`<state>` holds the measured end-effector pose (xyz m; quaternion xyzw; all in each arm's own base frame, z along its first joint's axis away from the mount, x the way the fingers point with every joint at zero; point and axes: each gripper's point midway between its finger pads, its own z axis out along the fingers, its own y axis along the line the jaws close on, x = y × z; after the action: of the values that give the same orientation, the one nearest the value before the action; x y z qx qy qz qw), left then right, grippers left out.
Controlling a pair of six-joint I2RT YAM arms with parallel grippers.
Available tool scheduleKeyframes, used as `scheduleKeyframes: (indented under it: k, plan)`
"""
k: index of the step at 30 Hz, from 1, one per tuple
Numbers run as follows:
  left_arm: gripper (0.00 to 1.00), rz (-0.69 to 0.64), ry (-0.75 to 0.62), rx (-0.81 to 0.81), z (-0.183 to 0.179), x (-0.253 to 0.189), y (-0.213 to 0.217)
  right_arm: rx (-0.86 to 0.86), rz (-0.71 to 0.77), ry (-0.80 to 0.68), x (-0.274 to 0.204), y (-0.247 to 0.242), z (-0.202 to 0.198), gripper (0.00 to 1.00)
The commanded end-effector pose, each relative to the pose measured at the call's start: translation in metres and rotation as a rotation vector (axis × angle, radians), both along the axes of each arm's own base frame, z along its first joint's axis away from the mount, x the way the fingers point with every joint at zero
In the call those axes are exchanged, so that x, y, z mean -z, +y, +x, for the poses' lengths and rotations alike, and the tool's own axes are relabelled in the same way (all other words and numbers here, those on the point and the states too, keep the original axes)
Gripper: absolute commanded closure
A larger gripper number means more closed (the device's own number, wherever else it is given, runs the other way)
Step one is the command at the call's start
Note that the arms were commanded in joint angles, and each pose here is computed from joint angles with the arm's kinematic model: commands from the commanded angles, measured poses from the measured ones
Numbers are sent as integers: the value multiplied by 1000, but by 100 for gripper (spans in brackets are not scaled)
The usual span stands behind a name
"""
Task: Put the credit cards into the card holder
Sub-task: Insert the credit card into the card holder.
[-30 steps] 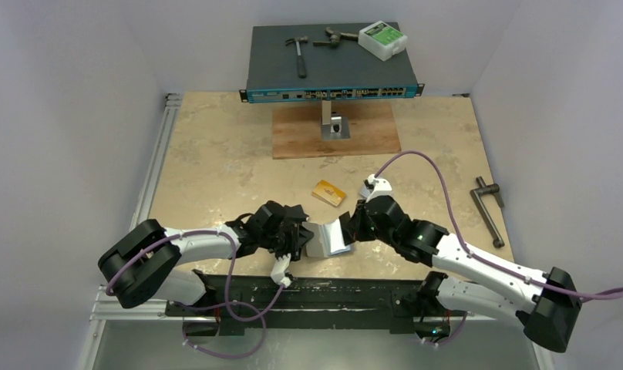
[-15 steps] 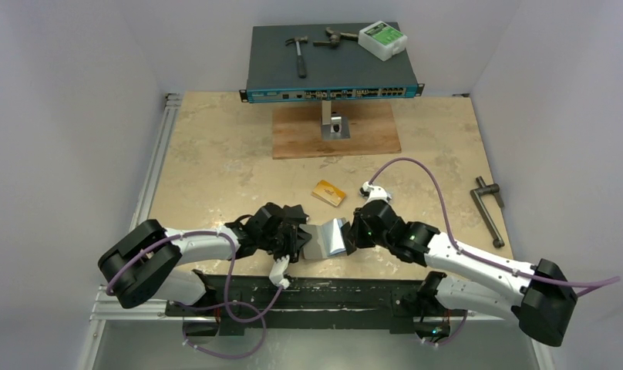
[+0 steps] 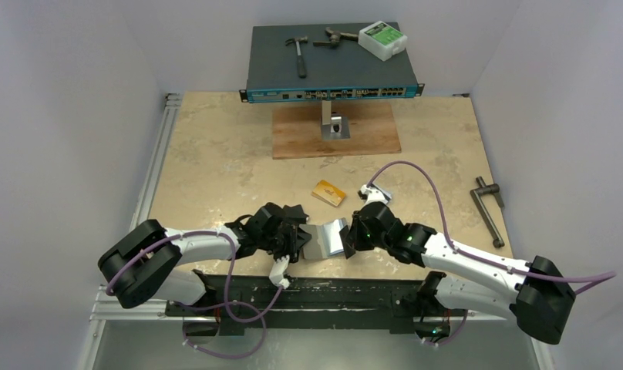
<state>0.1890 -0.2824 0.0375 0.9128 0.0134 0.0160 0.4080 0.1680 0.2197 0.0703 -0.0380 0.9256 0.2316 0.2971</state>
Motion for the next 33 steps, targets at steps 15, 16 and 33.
scheduleKeyframes:
  k: [15,16,33]
  plan:
    - [89,2,-163,163,-5,-7,-3,59,9,-18,-8,-7,4,100]
    - [89,1,-163,163,-5,-7,-4,54,11,-18,-8,-6,3,100]
    - [86,-11,-170,153,-3,-12,-5,-23,35,27,4,10,-3,100]
